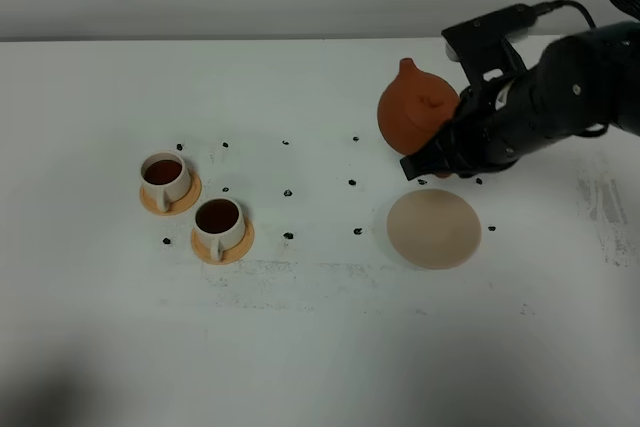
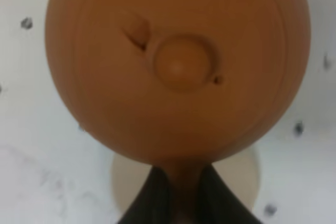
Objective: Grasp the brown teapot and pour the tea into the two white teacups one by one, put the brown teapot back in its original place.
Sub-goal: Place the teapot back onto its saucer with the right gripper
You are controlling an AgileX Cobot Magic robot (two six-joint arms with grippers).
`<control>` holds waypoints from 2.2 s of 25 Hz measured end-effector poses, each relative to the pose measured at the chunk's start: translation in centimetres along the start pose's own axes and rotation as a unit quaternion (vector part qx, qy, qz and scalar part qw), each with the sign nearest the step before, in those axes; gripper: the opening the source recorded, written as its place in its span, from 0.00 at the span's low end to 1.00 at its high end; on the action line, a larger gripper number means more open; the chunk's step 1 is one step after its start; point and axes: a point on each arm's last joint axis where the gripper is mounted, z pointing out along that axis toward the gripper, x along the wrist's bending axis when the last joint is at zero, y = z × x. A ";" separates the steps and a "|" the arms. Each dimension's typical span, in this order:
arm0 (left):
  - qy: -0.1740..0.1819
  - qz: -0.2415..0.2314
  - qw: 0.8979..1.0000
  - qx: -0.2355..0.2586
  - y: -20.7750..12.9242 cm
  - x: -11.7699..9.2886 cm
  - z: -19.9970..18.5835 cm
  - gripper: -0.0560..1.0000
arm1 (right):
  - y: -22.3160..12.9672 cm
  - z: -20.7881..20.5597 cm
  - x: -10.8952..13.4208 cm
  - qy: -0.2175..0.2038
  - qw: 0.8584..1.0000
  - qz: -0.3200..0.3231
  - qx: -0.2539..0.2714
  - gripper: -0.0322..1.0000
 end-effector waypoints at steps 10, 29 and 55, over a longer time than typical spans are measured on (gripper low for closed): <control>0.000 0.000 1.000 0.000 0.0 0.0 0.0 0.40 | -4.4 2.3 0.7 0.029 0.995 0.080 0.047 0.15; 0.000 0.000 1.000 0.000 0.0 0.0 0.0 0.40 | -5.8 5.1 0.9 0.043 0.988 0.106 0.108 0.15; 0.000 0.000 1.000 0.000 0.0 0.0 0.0 0.40 | -6.2 5.9 0.6 0.042 0.988 0.092 0.120 0.38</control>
